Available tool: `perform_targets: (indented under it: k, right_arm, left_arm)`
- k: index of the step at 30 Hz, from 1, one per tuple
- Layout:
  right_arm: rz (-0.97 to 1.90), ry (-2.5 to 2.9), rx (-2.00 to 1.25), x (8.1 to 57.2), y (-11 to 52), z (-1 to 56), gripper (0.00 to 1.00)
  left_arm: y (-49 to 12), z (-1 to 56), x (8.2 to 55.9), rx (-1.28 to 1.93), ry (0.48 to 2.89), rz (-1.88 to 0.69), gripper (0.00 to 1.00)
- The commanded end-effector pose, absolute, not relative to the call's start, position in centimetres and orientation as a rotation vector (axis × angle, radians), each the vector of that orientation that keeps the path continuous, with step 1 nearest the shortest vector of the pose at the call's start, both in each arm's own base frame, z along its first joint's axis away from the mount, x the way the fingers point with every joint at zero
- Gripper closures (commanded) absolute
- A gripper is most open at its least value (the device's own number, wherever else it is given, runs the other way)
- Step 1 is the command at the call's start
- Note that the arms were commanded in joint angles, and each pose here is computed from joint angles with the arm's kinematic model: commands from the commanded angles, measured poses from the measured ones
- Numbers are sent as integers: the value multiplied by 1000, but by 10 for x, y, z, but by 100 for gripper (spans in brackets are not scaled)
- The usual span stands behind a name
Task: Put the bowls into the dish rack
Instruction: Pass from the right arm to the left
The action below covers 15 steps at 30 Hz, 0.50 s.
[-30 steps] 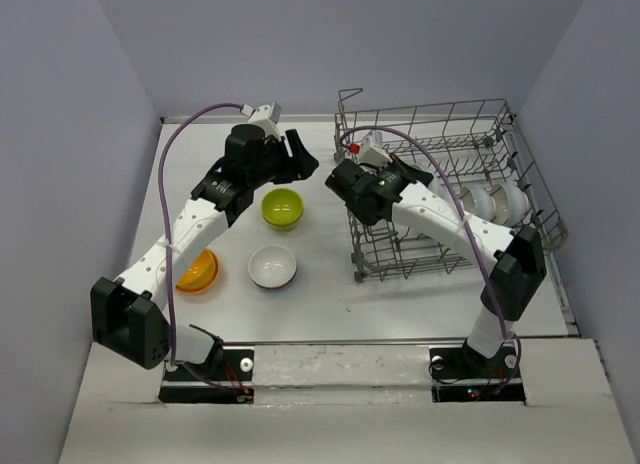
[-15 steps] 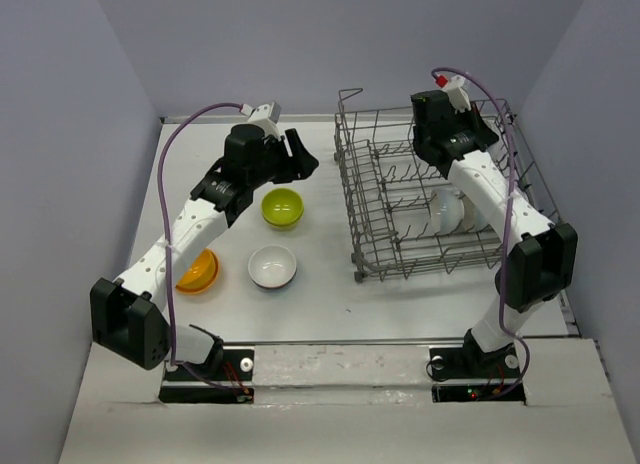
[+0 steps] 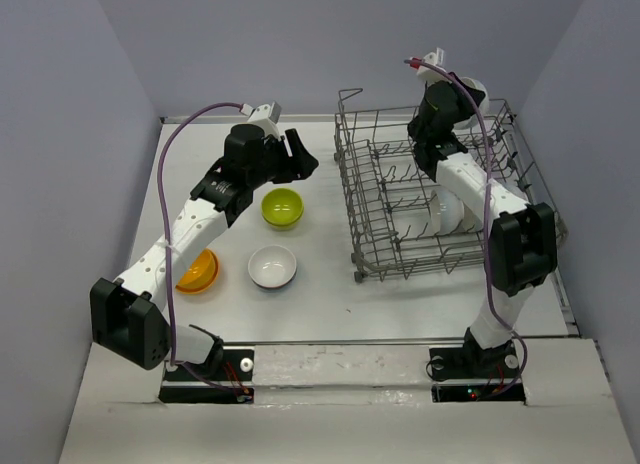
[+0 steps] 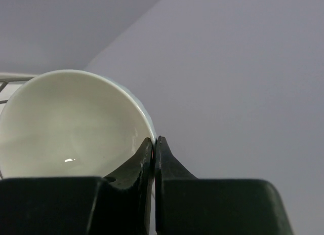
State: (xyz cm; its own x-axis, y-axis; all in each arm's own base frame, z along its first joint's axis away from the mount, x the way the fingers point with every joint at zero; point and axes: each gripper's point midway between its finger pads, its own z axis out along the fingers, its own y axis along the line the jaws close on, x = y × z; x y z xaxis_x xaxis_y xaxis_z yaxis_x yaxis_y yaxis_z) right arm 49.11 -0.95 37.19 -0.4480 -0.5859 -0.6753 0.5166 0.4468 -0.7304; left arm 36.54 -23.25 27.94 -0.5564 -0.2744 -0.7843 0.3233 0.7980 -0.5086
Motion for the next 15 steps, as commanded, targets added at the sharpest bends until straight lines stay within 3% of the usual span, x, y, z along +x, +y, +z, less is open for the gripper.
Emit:
perform_targets:
  k: [1, 15]
  right_arm:
    - [-1223, 1437, -92, 494, 2, 416, 99]
    - [-1173, 1418, -477, 429, 91, 416, 99]
  left_arm:
    - [-232, 291, 370, 53, 1967, -782, 30]
    - [-229, 289, 368, 53, 1967, -770, 30]
